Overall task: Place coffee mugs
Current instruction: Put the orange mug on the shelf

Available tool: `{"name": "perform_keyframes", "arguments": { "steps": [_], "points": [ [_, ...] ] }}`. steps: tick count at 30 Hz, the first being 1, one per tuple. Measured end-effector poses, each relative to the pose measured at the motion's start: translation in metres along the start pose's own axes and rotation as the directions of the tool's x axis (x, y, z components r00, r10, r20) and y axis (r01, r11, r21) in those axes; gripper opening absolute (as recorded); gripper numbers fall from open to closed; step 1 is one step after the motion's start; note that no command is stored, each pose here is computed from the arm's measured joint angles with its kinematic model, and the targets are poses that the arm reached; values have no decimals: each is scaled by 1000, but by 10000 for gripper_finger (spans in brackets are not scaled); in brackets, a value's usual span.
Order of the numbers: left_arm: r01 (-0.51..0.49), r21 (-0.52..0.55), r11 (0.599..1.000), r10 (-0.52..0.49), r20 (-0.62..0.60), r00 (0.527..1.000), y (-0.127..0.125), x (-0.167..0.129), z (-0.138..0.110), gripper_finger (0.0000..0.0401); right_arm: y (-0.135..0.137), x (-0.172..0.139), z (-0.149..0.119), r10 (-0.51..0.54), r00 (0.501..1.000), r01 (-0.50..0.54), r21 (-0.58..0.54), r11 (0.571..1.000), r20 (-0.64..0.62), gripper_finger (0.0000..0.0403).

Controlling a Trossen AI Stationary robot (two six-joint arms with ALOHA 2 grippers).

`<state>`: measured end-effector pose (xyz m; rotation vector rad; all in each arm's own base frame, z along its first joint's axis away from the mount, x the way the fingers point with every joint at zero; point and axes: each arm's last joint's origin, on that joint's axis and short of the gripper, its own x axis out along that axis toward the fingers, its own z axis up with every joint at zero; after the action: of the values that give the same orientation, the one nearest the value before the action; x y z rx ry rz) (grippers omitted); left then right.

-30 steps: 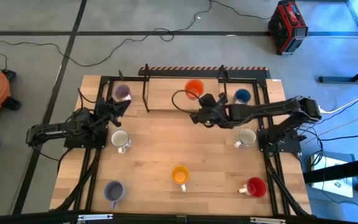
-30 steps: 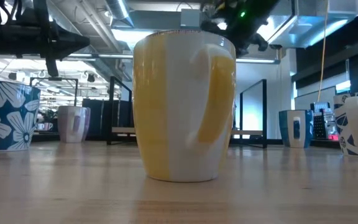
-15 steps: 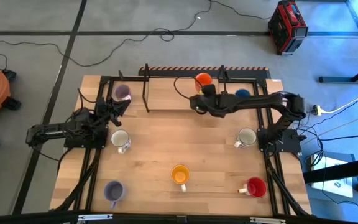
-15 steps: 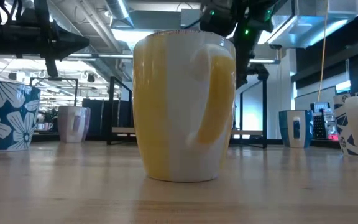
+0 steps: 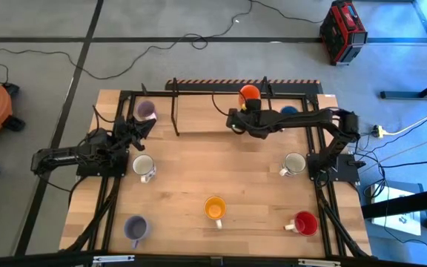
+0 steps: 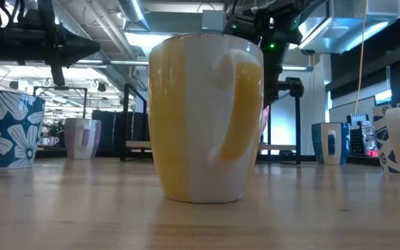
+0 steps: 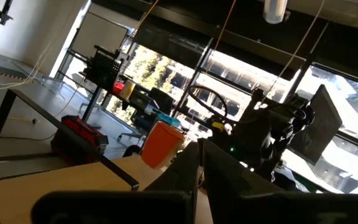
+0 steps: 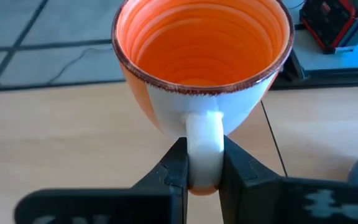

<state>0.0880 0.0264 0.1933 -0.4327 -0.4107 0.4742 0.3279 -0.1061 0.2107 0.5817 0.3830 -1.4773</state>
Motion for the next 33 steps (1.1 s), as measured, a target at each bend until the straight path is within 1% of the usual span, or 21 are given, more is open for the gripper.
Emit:
{"name": "perform_keyframes", "arguments": {
  "steps": [5,9,11,16,20,24,27,30,33],
  "points": [
    [-5,5,1000,5,-11,1000,0,0,-1,17,3,0,0,12,1000,-13,36,999,23,33],
    [-5,5,1000,5,-11,1000,0,0,-1,18,3,-3,-3,17,1000,-18,25,1000,15,33],
    [-5,5,1000,5,-11,1000,0,0,-1,18,6,-9,-6,29,1000,-29,-2,1000,2,33],
    [29,12,1000,-28,-26,999,0,0,-2,18,16,-25,-2,69,998,-69,-75,995,4,33],
    [39,13,999,-39,-35,999,-1,0,-2,18,30,-40,8,144,989,-140,-140,980,16,33],
    [39,12,999,-39,-35,999,-1,0,-2,18,45,-49,11,282,959,-272,-194,943,21,33],
    [37,13,999,-37,-34,999,-1,0,-2,18,56,-52,15,403,915,-394,-220,892,-4,33],
    [35,12,999,-35,-33,999,-1,0,-2,18,65,-49,12,478,878,-467,-268,842,-30,33],
    [33,14,999,-33,-38,999,0,0,-3,18,76,-42,9,522,851,-512,-316,798,-61,33]
  ]
}}
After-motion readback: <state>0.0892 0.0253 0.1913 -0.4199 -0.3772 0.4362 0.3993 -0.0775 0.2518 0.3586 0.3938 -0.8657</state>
